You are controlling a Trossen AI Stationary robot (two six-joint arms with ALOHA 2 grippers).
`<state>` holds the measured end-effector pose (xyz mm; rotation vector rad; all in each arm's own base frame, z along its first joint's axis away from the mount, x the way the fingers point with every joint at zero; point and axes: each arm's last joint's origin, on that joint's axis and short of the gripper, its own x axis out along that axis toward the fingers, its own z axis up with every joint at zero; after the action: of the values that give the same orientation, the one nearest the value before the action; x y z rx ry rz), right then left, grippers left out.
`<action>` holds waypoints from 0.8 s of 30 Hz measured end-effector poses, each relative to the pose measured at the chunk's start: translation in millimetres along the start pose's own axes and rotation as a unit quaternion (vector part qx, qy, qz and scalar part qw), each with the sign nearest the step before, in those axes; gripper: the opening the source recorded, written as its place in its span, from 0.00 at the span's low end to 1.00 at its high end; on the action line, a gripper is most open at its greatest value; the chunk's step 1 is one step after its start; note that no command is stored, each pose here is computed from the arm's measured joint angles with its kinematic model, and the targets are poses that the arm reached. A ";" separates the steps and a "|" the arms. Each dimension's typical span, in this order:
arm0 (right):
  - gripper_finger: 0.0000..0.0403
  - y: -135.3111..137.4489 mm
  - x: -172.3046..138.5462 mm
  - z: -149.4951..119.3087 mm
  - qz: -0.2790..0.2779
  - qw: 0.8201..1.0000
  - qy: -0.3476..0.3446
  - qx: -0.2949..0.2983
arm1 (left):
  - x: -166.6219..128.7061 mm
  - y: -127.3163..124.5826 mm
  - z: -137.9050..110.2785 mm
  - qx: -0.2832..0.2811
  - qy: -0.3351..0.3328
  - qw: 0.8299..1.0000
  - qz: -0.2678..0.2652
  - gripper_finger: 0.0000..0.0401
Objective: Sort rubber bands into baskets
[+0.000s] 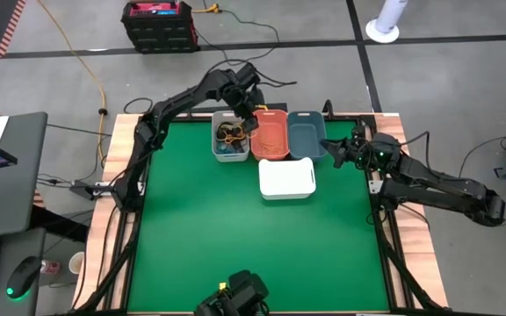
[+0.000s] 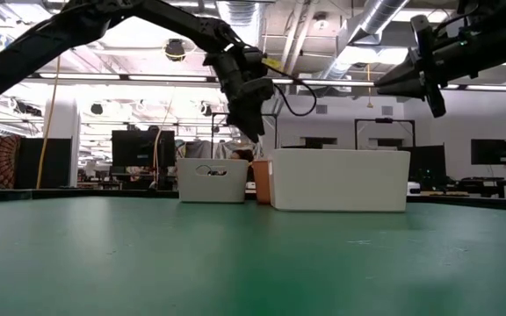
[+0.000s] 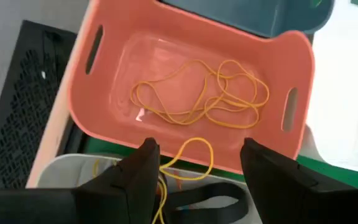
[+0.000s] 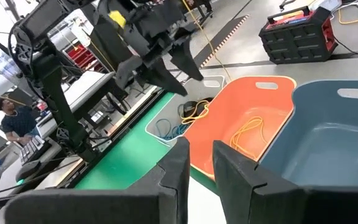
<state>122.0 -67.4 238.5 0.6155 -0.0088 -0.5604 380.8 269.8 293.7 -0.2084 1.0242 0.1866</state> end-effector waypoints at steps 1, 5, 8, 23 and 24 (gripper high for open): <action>0.24 -0.3 0.0 -0.1 -0.004 1.000 -0.001 0.000 | -2.6 0.0 -0.7 0.003 0.002 1.000 0.000 0.52; 0.24 -1.5 0.1 -0.5 -0.013 1.000 -0.001 0.000 | -8.2 -4.2 -5.4 0.025 0.026 0.999 -0.006 0.48; 0.24 -1.3 0.0 -0.4 -0.012 1.000 -0.002 0.001 | -9.1 -5.0 -10.2 0.037 0.049 0.998 -0.013 0.43; 0.24 -1.3 0.1 -0.4 -0.013 1.000 -0.002 0.005 | -21.0 -0.9 -32.6 -0.007 0.135 0.989 -0.059 0.22; 0.24 -1.3 0.0 -0.4 -0.013 1.000 -0.002 0.005 | -20.6 -3.3 -32.4 -0.004 0.138 0.989 -0.061 0.21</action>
<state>121.4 -68.1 237.4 0.6257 -0.0073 -0.5861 344.4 257.1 295.4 -0.3103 1.2819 0.0508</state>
